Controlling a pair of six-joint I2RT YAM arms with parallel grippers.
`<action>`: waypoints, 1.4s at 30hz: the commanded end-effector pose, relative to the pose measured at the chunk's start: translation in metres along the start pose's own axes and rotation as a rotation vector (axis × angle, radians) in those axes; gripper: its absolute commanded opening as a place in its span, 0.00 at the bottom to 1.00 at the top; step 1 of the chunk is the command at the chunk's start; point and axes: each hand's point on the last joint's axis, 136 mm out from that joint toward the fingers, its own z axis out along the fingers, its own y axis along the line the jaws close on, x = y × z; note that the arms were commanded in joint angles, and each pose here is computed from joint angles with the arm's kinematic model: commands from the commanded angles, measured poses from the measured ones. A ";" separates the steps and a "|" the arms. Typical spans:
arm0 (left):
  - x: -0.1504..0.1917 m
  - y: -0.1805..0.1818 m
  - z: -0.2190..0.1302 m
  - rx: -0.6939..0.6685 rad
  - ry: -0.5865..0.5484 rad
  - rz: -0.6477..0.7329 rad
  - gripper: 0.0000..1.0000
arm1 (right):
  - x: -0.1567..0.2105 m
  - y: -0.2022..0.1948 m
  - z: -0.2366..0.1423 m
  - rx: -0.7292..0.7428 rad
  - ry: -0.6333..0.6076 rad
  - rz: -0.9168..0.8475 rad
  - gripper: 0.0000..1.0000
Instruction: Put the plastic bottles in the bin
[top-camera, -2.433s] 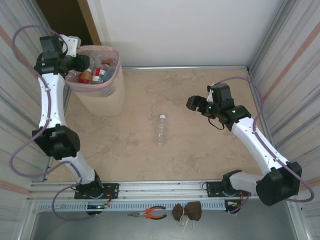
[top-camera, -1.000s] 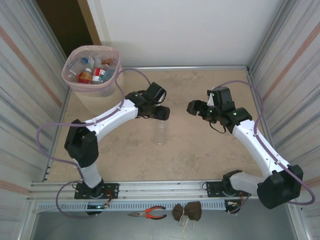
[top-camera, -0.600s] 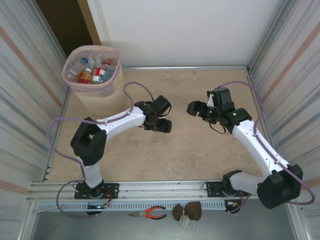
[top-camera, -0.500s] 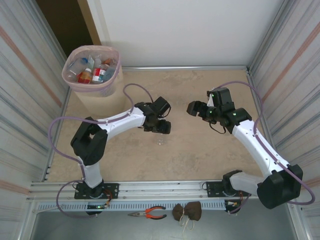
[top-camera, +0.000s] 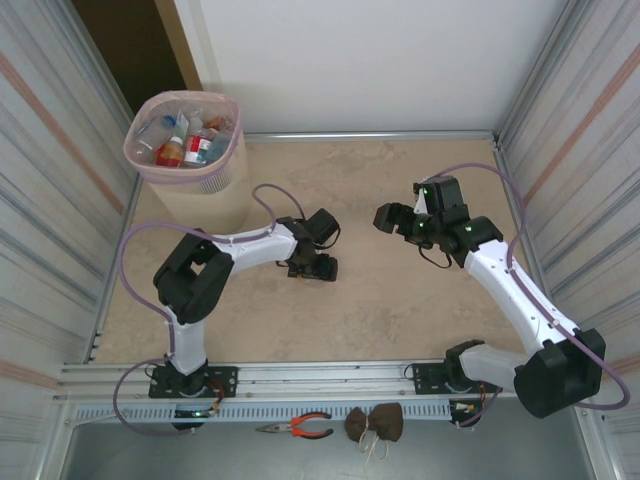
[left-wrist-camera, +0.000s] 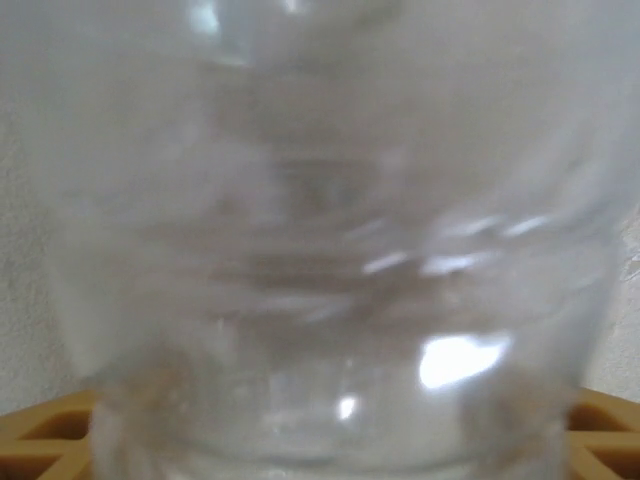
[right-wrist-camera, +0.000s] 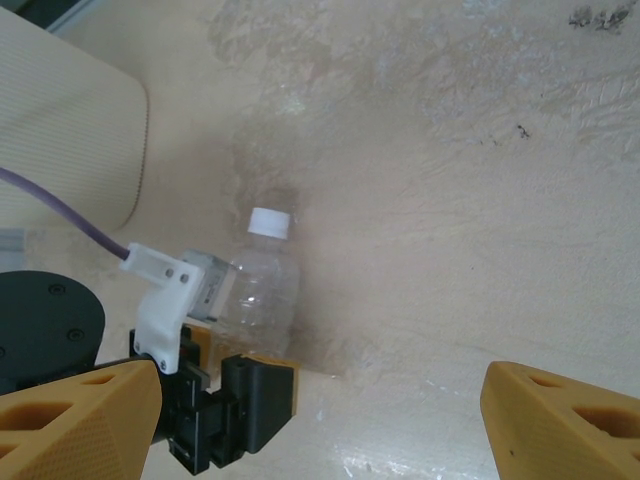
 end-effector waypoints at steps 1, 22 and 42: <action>0.003 -0.003 0.009 0.022 0.012 -0.009 0.66 | 0.003 0.001 -0.001 -0.010 0.009 -0.003 0.82; -0.041 -0.008 -0.108 0.004 -0.239 0.108 0.56 | 0.003 0.002 0.002 -0.007 0.009 -0.004 0.82; -0.109 0.053 -0.332 0.093 -0.680 0.251 0.53 | -0.001 0.009 0.003 -0.016 0.022 -0.016 0.82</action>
